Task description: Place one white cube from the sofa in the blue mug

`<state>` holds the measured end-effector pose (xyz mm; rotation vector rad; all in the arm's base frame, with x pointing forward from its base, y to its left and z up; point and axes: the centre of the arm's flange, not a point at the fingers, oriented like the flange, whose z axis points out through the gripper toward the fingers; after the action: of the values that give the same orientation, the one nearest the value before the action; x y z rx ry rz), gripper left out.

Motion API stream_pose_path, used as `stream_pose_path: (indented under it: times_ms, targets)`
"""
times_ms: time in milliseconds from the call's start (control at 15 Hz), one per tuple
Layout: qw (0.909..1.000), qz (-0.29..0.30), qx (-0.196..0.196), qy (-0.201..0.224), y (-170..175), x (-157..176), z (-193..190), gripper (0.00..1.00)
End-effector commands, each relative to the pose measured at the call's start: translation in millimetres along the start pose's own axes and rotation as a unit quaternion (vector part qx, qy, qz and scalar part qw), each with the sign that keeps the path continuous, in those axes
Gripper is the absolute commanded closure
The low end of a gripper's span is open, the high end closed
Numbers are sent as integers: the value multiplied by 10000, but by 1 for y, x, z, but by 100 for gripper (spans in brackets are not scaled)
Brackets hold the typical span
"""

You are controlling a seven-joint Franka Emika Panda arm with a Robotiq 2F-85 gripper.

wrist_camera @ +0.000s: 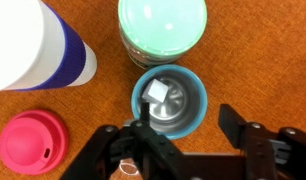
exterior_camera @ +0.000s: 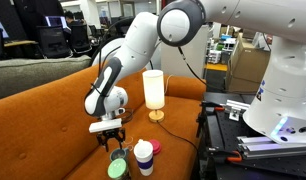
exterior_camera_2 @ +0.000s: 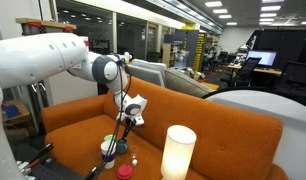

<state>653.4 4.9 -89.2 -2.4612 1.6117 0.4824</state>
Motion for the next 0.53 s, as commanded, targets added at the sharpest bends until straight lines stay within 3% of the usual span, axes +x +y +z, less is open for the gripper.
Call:
stream_pose_path:
  times_ms: [0, 467]
  targets:
    - [10000, -15, -21, 0, -3, 8, -7, 0]
    - [9999, 78, 5, 127, 3, 14, -8, 0]
